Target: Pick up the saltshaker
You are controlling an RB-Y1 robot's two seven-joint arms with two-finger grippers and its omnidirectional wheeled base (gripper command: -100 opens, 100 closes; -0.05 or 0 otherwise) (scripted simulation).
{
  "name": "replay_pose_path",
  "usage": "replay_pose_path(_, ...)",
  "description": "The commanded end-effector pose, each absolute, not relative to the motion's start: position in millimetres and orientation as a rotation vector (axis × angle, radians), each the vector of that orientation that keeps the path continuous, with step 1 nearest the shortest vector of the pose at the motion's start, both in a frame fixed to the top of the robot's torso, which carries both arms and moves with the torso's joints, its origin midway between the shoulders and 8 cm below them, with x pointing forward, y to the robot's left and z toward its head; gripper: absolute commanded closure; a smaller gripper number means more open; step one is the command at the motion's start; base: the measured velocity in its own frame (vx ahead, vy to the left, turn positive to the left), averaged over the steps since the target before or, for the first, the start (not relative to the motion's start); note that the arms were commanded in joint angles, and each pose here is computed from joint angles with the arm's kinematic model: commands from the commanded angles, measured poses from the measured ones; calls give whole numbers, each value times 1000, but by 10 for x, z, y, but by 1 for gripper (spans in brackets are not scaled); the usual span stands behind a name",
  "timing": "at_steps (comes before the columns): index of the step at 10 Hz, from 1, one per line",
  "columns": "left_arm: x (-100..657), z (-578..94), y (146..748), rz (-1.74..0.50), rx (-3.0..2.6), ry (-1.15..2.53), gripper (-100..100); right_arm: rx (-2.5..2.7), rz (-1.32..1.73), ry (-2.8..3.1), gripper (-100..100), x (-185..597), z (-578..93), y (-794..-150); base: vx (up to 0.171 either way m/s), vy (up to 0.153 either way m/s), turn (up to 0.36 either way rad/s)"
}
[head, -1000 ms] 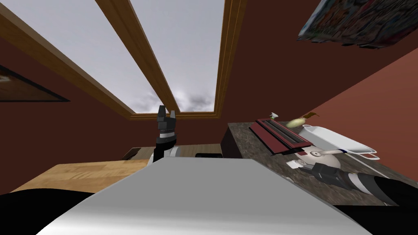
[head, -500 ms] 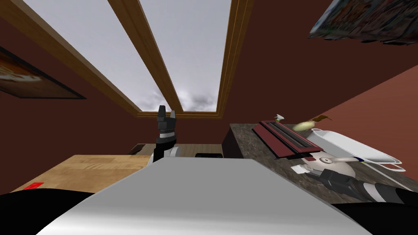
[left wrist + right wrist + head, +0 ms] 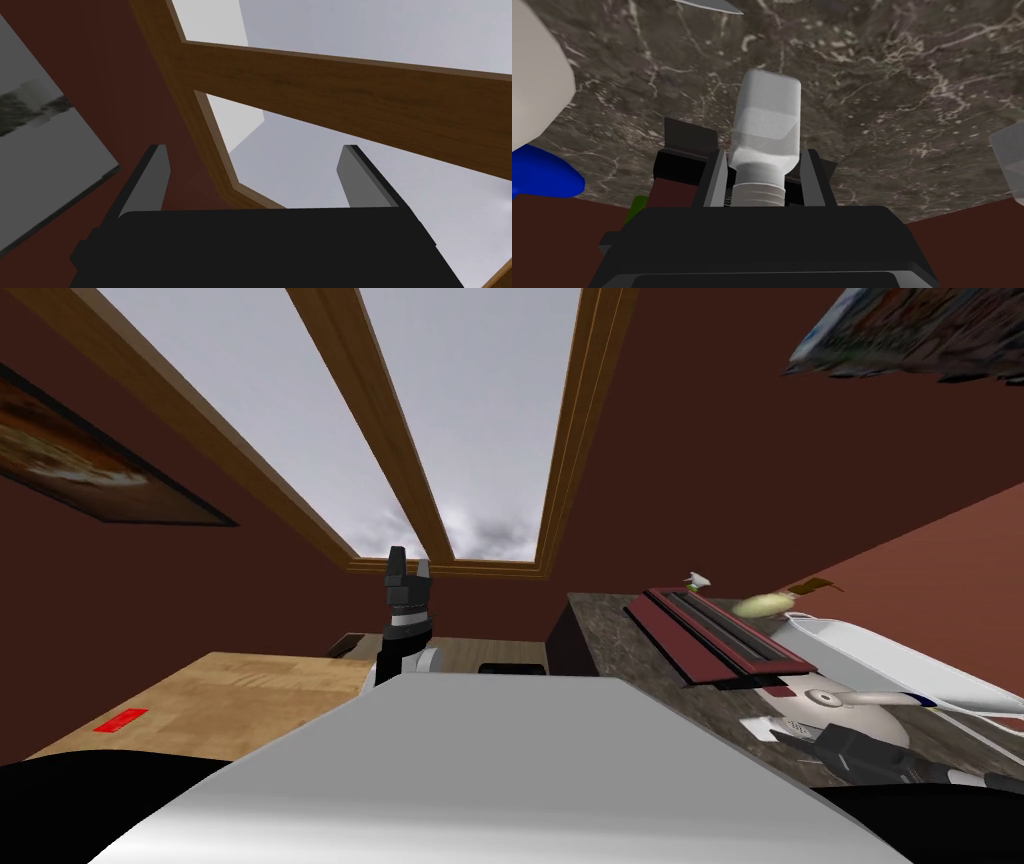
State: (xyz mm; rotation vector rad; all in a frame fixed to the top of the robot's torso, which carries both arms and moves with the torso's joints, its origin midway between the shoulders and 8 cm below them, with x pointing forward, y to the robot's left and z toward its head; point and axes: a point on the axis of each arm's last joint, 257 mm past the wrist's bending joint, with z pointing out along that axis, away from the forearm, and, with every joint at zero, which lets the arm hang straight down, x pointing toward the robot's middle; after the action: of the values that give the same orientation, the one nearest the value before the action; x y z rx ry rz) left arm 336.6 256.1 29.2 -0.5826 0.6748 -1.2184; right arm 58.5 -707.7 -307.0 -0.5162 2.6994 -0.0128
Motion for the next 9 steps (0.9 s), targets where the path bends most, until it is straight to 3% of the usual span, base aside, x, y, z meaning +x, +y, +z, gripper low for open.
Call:
replay_pose_path(1, 3366, 292, 2561, -1218, -583, 675, 0, -492, -19, 2695, 100, 523, -3040, -7092, -7, 5, 105)
replay_pose_path(2, 3366, 292, 2561, -1218, -583, 675, 0, -454, 3, 2738, 100, 214, -3093, -7068, -5, 7, 191)
replay_pose_path(8, 3366, 291, 2561, -1218, -583, 675, 0, -399, -27, 2721, 100, 101, -3005, -7135, -2, 3, 50)
replay_pose_path(9, 3366, 291, 2561, -1218, -583, 675, 0, -398, -27, 2720, 0, 103, -3001, -7136, 0, 0, 0)
